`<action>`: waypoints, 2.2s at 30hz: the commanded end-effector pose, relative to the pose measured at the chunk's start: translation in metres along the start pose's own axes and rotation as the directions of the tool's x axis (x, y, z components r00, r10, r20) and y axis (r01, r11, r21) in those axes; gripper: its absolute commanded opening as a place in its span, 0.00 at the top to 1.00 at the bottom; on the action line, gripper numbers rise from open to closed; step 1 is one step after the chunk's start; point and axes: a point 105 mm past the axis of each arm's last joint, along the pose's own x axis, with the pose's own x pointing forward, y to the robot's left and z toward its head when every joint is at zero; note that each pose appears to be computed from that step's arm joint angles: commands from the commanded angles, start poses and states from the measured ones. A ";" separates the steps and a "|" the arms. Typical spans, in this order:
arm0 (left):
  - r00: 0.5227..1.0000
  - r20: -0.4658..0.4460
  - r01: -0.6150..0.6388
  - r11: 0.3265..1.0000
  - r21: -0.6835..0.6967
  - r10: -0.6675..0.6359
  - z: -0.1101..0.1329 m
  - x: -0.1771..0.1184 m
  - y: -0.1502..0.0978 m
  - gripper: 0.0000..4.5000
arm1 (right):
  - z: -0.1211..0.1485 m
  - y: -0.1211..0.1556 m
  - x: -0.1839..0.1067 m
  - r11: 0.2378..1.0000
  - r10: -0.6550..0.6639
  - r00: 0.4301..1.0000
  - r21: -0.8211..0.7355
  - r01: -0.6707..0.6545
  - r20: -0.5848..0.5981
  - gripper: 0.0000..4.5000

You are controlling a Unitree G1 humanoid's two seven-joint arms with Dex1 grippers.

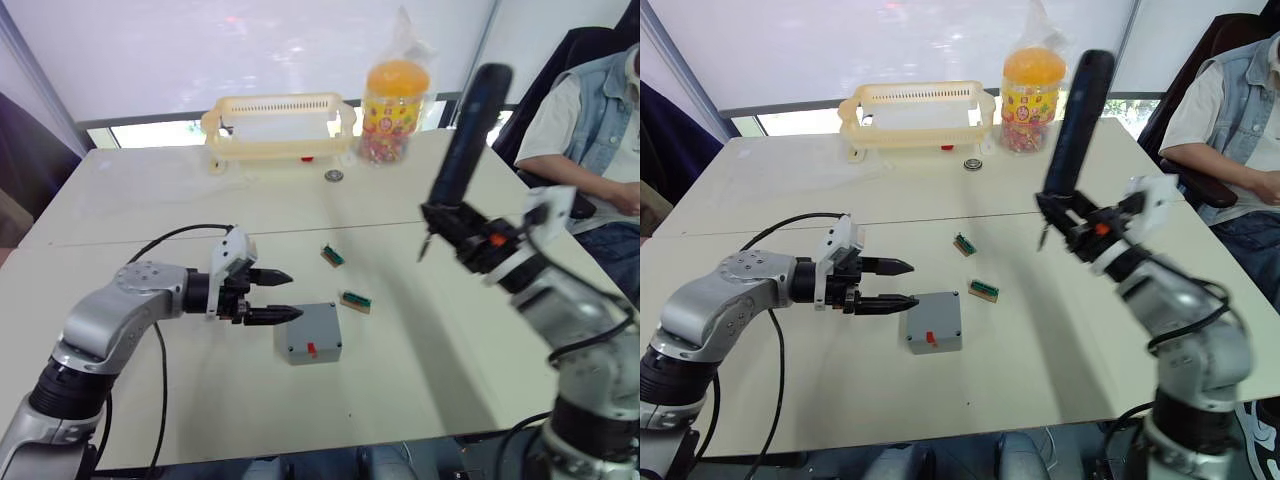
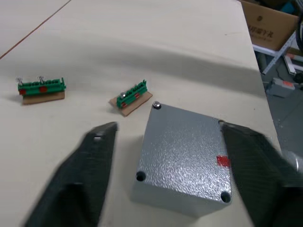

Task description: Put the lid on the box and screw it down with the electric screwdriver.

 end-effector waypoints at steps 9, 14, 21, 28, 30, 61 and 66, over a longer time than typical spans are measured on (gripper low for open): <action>0.996 -0.085 0.039 0.994 0.103 -0.030 -0.019 0.016 -0.012 0.75 | -0.026 0.066 0.011 0.978 0.207 0.975 -0.028 -0.206 0.082 0.62; 0.996 -0.083 0.028 0.993 0.115 -0.019 -0.029 0.028 -0.009 0.75 | -0.036 0.072 0.014 0.974 0.223 0.972 -0.054 -0.219 0.077 0.62; 0.982 -0.178 0.082 0.987 0.135 -0.057 -0.055 0.031 -0.017 0.75 | -0.043 0.071 0.022 0.978 0.204 0.975 -0.072 -0.198 0.088 0.62; 0.985 -0.161 0.075 0.990 0.122 -0.055 -0.054 0.033 -0.016 0.75 | -0.050 0.072 0.024 0.978 0.202 0.976 -0.066 -0.197 0.080 0.62; 0.984 -0.168 0.078 0.989 0.124 -0.056 -0.056 0.032 -0.016 0.75 | -0.051 0.074 0.025 0.977 0.208 0.975 -0.059 -0.204 0.078 0.62; 0.983 -0.176 0.078 0.990 0.116 -0.057 -0.058 0.033 -0.018 0.75 | -0.053 0.067 0.027 0.982 0.183 0.979 -0.057 -0.179 0.092 0.62; 0.983 -0.174 0.080 0.990 0.117 -0.059 -0.058 0.034 -0.018 0.75 | -0.051 0.067 0.027 0.982 0.184 0.978 -0.060 -0.179 0.095 0.62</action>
